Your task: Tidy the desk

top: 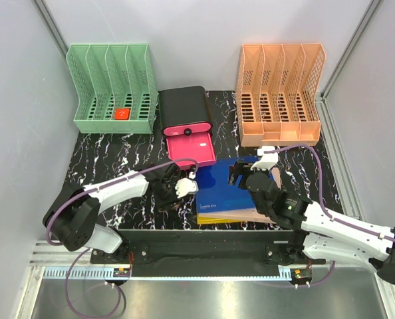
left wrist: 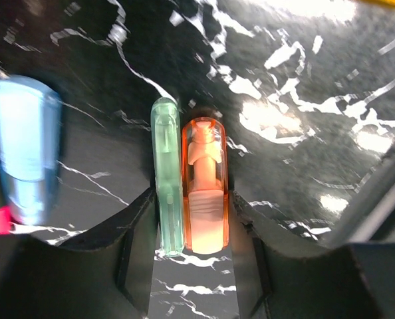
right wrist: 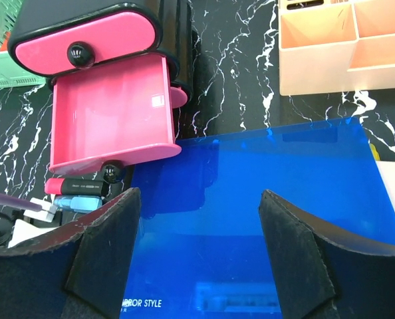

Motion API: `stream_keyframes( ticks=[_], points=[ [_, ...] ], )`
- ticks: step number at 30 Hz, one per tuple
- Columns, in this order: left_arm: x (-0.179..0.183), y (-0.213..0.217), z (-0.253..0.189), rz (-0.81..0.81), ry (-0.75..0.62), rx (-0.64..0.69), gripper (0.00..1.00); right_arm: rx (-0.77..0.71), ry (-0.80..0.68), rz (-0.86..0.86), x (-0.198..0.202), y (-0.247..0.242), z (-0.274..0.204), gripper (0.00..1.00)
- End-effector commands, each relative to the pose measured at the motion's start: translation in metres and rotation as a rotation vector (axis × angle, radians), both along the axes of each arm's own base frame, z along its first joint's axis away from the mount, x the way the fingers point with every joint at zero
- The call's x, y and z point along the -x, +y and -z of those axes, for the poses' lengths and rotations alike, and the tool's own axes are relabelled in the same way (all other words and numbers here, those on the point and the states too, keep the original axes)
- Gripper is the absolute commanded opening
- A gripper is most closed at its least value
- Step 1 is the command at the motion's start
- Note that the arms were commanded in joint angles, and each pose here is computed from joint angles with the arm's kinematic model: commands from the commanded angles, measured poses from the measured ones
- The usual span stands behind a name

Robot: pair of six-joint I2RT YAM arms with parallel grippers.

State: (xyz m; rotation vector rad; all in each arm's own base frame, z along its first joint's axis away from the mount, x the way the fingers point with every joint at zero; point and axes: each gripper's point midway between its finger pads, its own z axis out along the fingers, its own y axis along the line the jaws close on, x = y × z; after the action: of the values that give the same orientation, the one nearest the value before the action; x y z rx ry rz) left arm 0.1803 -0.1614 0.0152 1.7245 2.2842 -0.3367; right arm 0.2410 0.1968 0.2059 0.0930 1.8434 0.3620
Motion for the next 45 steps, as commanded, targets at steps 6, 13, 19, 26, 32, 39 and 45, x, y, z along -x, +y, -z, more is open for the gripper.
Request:
stream_keyframes(
  ticks=[6,13,19,26,32,39,45],
  points=[
    [-0.031,-0.027,-0.088,-0.022,-0.133,0.112,0.12,-0.016,-0.005,0.03,0.001,-0.006,0.001,0.8],
    [-0.082,-0.042,-0.17,-0.025,-0.355,0.148,0.13,-0.012,-0.01,0.036,0.0,-0.007,0.001,0.79],
    [-0.121,-0.054,-0.18,-0.016,-0.427,0.105,0.13,-0.023,-0.014,0.038,0.001,-0.008,0.001,0.79],
    [-0.152,-0.069,-0.159,-0.012,-0.438,0.074,0.12,-0.036,-0.02,0.049,0.002,-0.013,0.0,0.79],
    [-0.174,-0.07,-0.147,-0.033,-0.437,0.063,0.11,-0.038,-0.018,0.05,0.003,-0.014,0.002,0.79],
    [-0.194,-0.074,-0.151,-0.057,-0.47,0.062,0.42,-0.036,-0.011,0.047,0.003,-0.013,0.005,0.79],
    [-0.198,-0.077,-0.178,-0.079,-0.524,0.11,0.82,-0.033,-0.012,0.049,0.003,-0.014,0.005,0.8]
  ],
)
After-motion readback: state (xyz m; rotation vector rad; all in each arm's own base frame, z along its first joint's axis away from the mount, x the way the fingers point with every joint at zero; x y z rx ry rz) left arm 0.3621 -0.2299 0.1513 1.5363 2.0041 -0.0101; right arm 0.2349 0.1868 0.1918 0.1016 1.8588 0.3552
